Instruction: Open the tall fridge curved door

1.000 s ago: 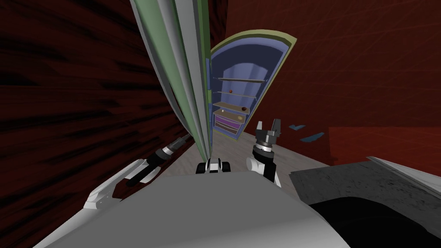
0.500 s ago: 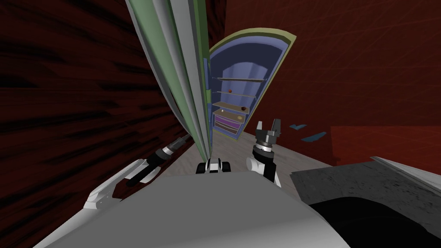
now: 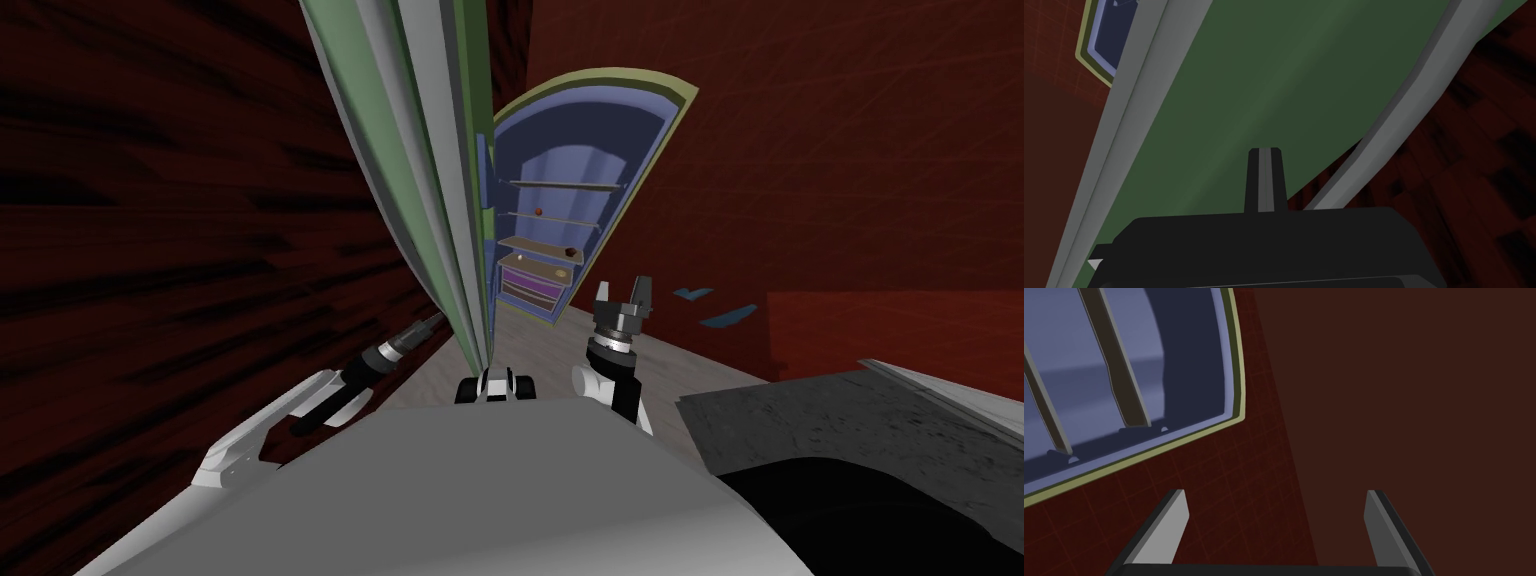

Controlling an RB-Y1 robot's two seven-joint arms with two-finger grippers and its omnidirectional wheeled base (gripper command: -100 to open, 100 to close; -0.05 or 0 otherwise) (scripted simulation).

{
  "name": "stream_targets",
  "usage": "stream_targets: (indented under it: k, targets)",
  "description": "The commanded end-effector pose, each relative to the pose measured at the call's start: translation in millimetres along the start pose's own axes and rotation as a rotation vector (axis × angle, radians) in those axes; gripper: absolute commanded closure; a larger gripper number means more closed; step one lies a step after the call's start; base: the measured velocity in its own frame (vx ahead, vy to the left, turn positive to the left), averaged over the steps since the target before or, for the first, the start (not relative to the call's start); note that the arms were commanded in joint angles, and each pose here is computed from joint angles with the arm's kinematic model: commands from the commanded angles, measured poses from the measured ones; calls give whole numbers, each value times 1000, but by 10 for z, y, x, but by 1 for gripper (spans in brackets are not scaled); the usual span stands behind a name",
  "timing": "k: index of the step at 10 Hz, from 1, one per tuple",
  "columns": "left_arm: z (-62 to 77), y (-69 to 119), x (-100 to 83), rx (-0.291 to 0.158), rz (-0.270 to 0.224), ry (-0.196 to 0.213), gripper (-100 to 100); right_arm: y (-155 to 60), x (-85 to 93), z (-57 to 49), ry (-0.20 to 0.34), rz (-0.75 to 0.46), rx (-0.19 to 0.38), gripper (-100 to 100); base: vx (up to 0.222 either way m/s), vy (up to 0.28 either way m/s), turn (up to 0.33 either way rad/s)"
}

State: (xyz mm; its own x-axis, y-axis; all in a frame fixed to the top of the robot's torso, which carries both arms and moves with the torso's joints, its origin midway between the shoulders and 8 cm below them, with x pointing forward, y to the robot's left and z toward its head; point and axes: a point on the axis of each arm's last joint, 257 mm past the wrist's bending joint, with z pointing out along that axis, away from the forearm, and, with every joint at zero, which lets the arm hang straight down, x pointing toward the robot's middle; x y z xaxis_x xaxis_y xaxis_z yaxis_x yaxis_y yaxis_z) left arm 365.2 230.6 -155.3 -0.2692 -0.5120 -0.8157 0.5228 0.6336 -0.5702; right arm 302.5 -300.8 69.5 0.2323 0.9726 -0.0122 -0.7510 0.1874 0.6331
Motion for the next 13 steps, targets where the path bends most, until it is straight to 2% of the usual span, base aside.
stream_targets:
  k: [1, 9, 11, 12, 13]
  targets:
    - [3, -87, 59, 26, -6, 17, 100, 0, 0, 0, 0, 0, 0, 0, 1, 171, 0]
    - [3, -87, 59, 26, -6, 17, 100, 0, 0, 0, 0, 0, 0, 0, 0, 5, -1]
    - [-6, -168, 122, 50, -12, 36, 100, 0, 0, 0, 0, 0, 0, 0, -3, 118, -34]
    - [-18, -195, 2, 40, -7, 34, -100, 0, 0, 0, 0, 0, 0, 0, 12, 104, 67]
    - [-20, -238, -38, 44, -7, 37, -100, 0, 0, 0, 0, 0, 0, 0, 26, -18, 137]
